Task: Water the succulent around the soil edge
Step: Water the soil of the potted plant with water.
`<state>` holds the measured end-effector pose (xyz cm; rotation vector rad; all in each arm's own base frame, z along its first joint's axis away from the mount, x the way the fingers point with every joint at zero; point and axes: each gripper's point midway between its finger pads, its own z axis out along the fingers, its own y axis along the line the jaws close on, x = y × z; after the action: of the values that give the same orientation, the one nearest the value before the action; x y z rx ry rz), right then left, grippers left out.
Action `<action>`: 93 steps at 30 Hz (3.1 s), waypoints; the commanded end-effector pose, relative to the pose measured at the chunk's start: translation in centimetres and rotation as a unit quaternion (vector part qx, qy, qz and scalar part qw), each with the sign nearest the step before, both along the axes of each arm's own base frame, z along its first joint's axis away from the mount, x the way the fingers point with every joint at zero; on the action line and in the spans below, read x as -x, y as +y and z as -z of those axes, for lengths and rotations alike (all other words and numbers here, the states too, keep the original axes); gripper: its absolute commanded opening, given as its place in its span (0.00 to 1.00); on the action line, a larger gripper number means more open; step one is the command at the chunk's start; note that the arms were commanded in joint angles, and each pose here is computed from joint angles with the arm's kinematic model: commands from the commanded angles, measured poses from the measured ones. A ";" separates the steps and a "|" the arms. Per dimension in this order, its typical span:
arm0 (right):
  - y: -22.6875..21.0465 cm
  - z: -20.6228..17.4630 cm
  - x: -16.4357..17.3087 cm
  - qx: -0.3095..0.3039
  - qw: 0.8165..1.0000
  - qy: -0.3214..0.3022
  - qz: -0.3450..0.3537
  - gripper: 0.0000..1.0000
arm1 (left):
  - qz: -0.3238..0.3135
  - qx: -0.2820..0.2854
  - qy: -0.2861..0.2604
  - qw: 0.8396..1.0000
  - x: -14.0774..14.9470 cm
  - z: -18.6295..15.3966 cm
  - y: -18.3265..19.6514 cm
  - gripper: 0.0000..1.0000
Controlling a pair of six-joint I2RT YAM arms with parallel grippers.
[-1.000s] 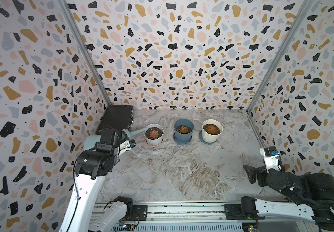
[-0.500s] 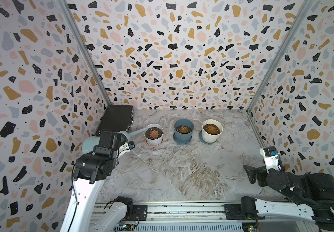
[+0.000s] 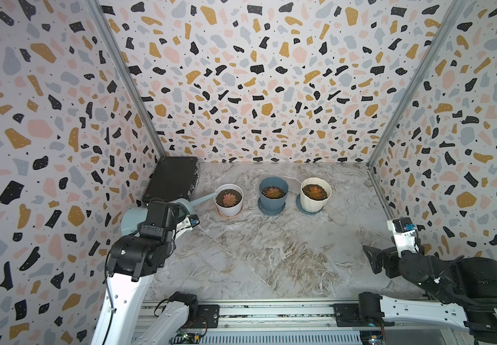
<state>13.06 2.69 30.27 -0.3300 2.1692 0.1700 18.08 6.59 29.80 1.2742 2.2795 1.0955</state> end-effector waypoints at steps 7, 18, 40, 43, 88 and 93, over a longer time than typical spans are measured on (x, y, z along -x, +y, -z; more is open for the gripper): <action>-3.2 1.6 0.7 0.109 0.994 0.020 -0.004 0.99 | -0.015 0.008 -0.038 0.999 0.3 -0.7 0.3 0.00; -3.2 1.7 0.7 0.112 0.993 0.022 -0.006 0.99 | -0.018 0.026 -0.043 0.999 1.6 -0.3 0.2 0.00; -3.1 2.1 0.8 0.117 0.993 0.026 -0.007 0.99 | -0.008 0.045 -0.031 0.998 2.3 0.9 -0.4 0.00; -3.2 2.2 0.8 0.115 0.993 0.026 -0.007 0.99 | -0.006 0.047 -0.028 0.998 2.4 1.1 -0.5 0.00; -3.3 2.2 0.8 0.114 0.993 0.026 -0.005 0.99 | 0.039 0.065 -0.010 0.997 2.4 0.9 -2.3 0.00; -3.3 2.2 0.7 0.111 0.993 0.025 -0.002 0.99 | 0.047 0.061 -0.006 0.997 2.0 0.4 -2.6 0.00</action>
<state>12.96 3.08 29.97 -0.3523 2.1846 0.1596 15.49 4.13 27.84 1.3493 2.2569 0.9005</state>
